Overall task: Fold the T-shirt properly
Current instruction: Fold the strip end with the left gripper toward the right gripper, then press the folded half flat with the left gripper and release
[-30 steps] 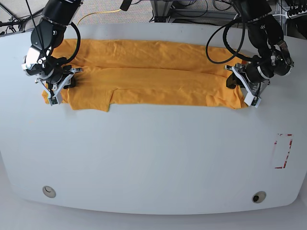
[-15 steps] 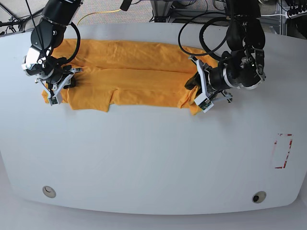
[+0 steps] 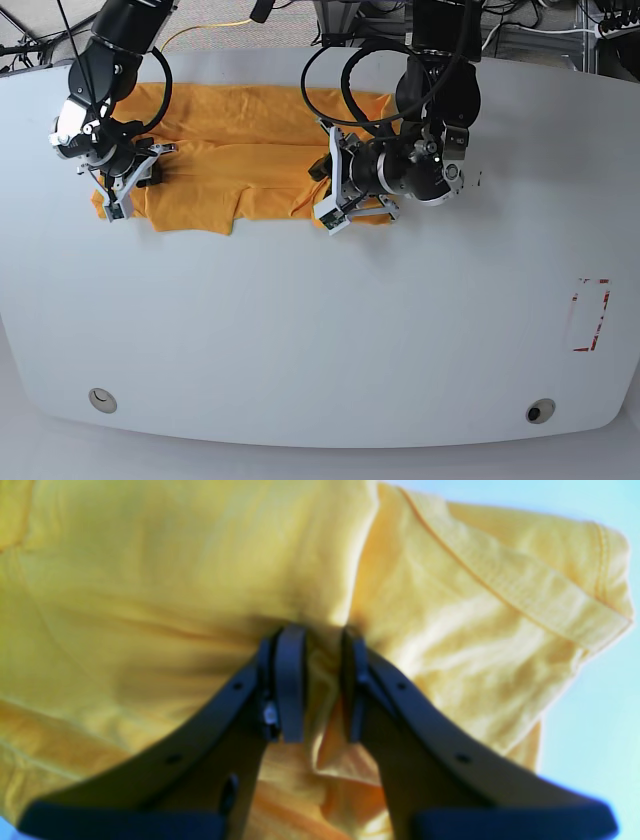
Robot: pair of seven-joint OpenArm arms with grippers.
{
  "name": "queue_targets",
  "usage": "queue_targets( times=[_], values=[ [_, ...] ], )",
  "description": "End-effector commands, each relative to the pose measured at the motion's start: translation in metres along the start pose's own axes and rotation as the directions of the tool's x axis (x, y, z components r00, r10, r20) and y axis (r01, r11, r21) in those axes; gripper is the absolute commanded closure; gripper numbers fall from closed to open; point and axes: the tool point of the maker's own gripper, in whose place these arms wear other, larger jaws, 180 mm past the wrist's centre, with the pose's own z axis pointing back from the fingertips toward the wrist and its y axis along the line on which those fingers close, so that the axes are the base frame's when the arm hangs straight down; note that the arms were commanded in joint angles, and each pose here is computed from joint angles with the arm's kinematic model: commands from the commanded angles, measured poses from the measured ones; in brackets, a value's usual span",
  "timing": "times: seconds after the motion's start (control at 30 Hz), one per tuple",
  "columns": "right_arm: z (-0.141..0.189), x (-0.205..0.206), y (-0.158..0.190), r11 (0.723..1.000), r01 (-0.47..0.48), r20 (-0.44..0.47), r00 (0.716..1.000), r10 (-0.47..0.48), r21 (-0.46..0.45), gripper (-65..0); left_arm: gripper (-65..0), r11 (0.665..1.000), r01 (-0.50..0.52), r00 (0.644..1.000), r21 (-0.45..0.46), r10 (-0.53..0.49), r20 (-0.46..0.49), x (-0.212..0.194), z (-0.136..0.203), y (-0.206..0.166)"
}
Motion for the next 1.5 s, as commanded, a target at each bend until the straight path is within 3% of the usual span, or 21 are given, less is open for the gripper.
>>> queue_targets(
  times=[0.0,0.17,0.37,0.5,0.6,0.73,0.97,1.17,1.27,1.37,1.47],
  values=[
    [0.001,-0.007,-0.002,1.0,-0.013,-0.043,0.999,0.013,-0.013,-11.1,-3.6,1.0,0.013,0.999,-0.002,-0.013,0.039,0.014,0.001,0.002],
    [-0.002,-0.007,0.005,1.0,-0.005,-0.04,0.999,0.005,0.0,-11.1,-4.9,1.0,0.007,1.0,-0.009,-0.007,0.028,0.012,-0.002,0.002],
    [-0.003,-0.008,0.006,1.0,-0.004,-0.043,0.999,0.004,0.003,-11.1,-24.4,0.997,0.079,0.996,-0.025,-0.078,0.037,0.028,-0.004,-0.008],
    [-0.004,-0.009,0.007,1.0,-0.001,-0.043,0.999,0.001,0.006,-11.3,-32.5,0.988,0.149,0.988,-0.038,-0.147,0.054,0.043,-0.003,-0.019],
    [-0.007,-0.008,0.014,1.0,-0.019,-0.048,0.999,0.02,0.022,-11.1,-34.7,0.972,0.22,0.97,-0.082,-0.209,0.122,0.065,0.005,-0.042],
    [-0.008,-0.007,0.017,0.999,-0.034,-0.052,0.998,0.036,0.029,-11.1,-34.7,0.971,0.236,0.963,-0.036,-0.229,0.139,0.073,0.024,-0.036],
    [-0.008,-0.005,0.018,0.999,-0.037,-0.049,0.998,0.038,0.03,-11.1,-34.4,0.992,0.032,0.983,0.118,-0.052,0.176,0.052,0.058,0.034],
    [-0.007,-0.006,0.018,0.999,-0.036,-0.048,0.998,0.037,0.029,-11.1,-33.1,0.951,-0.18,0.974,0.25,0.136,0.184,-0.003,0.093,0.093],
    [-0.007,-0.008,0.017,0.999,-0.035,-0.053,0.998,0.036,0.027,-11.1,-24.6,0.922,-0.246,0.963,0.301,0.196,0.185,-0.026,0.108,0.113],
    [-0.007,-0.008,0.017,0.999,-0.034,-0.053,0.998,0.035,0.028,-11.1,-18.1,0.901,-0.308,0.947,0.306,0.26,0.187,-0.043,0.11,0.123],
    [-0.007,-0.008,0.018,0.999,-0.033,-0.052,0.998,0.035,0.029,-11.1,-17.4,0.896,-0.341,0.938,0.285,0.306,0.161,-0.057,0.102,0.127]
  ],
)
